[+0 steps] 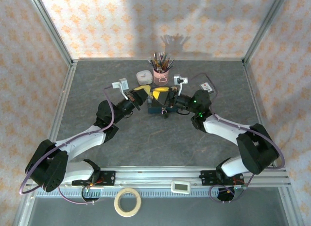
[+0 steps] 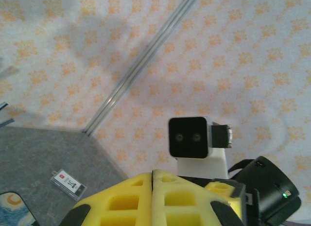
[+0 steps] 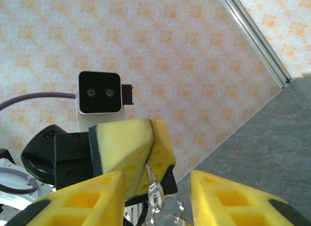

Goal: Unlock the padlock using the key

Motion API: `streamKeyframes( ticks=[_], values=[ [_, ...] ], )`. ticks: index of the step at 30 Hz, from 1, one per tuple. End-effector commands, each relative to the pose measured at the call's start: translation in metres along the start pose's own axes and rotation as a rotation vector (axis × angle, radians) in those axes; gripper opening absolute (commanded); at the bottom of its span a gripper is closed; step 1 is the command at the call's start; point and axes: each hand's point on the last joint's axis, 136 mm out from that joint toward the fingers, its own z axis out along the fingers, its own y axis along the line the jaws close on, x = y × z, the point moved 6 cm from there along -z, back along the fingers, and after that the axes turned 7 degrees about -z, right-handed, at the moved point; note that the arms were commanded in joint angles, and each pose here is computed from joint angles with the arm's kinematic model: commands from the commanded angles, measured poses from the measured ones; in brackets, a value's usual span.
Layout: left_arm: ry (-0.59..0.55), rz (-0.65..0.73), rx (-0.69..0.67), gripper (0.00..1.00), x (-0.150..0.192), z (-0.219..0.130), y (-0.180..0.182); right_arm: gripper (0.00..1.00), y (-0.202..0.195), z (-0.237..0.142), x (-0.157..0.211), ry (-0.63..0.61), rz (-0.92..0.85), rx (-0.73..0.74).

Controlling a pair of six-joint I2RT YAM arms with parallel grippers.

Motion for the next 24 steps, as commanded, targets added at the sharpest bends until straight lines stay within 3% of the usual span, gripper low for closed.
streamKeyframes(
  ticks=[1, 5, 18, 24],
  values=[
    [-0.020, -0.005, 0.056, 0.00, -0.003, 0.001, -0.013, 0.36, 0.012, 0.003, -0.002, -0.017, -0.024, -0.086],
    [-0.026, -0.030, 0.064, 0.00, -0.001, 0.000, -0.013, 0.29, 0.011, 0.002, 0.001, -0.025, -0.013, -0.095],
    [-0.045, -0.048, 0.070, 0.00, -0.001, 0.003, -0.013, 0.29, 0.014, 0.000, 0.010, -0.036, 0.048, -0.139],
    [-0.041, -0.054, 0.071, 0.00, 0.001, 0.002, -0.013, 0.16, 0.013, 0.003, 0.010, -0.036, 0.060, -0.149]
  ],
)
